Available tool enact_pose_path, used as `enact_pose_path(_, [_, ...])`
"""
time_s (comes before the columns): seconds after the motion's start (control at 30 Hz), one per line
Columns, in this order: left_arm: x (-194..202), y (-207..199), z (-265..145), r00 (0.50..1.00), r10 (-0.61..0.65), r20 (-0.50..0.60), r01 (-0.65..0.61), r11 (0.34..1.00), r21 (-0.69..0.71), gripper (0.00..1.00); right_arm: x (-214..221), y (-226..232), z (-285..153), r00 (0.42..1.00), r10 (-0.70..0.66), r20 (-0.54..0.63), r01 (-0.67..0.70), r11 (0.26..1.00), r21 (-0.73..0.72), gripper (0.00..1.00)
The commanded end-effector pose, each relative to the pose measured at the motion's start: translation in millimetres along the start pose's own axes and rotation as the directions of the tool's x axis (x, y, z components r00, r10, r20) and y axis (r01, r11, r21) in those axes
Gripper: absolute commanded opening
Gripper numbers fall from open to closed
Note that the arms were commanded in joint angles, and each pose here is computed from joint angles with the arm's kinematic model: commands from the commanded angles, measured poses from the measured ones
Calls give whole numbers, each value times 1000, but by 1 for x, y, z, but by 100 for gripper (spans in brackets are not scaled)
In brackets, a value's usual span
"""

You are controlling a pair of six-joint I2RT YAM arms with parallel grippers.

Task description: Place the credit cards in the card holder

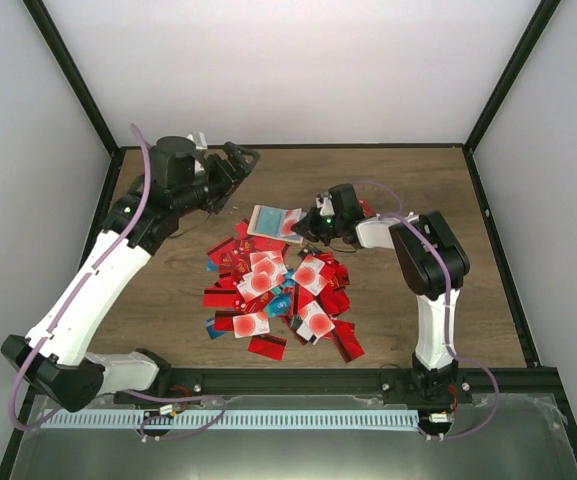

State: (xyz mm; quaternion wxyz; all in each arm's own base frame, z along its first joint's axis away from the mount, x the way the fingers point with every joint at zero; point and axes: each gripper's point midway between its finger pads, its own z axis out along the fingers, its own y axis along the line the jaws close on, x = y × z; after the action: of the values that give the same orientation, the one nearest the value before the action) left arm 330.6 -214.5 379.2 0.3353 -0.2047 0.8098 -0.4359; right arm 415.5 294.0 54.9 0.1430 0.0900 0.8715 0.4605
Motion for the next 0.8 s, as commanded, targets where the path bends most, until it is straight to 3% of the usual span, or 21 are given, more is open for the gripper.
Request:
enact_pose_path(0.0, [-5,12,9,999,0,37,1,1000,-7,100,-16,30,1,999,-35,1,35,994,-102,1])
enact_pose_path(0.17, [4,28,28,994,98,38,-99,994,41,100,-17,34,6,1000,-27,-13,25,990,-135,1])
enact_pose_path(0.4, [-10,81,64,945,322,63,-316,945,-87,100,-17,28,9,999,-29,-24,25,991,-133,1])
enact_pose_path(0.53, [-10,121,100,918,396,-35,-397,912,-101,100,-15,25,10,999,-27,-35,22,991,-136,1])
enact_pose_path(0.77, [5,183,167,845,485,-225,-511,857,-71,86,-13,23,10,998,-23,-53,16,989,-144,1])
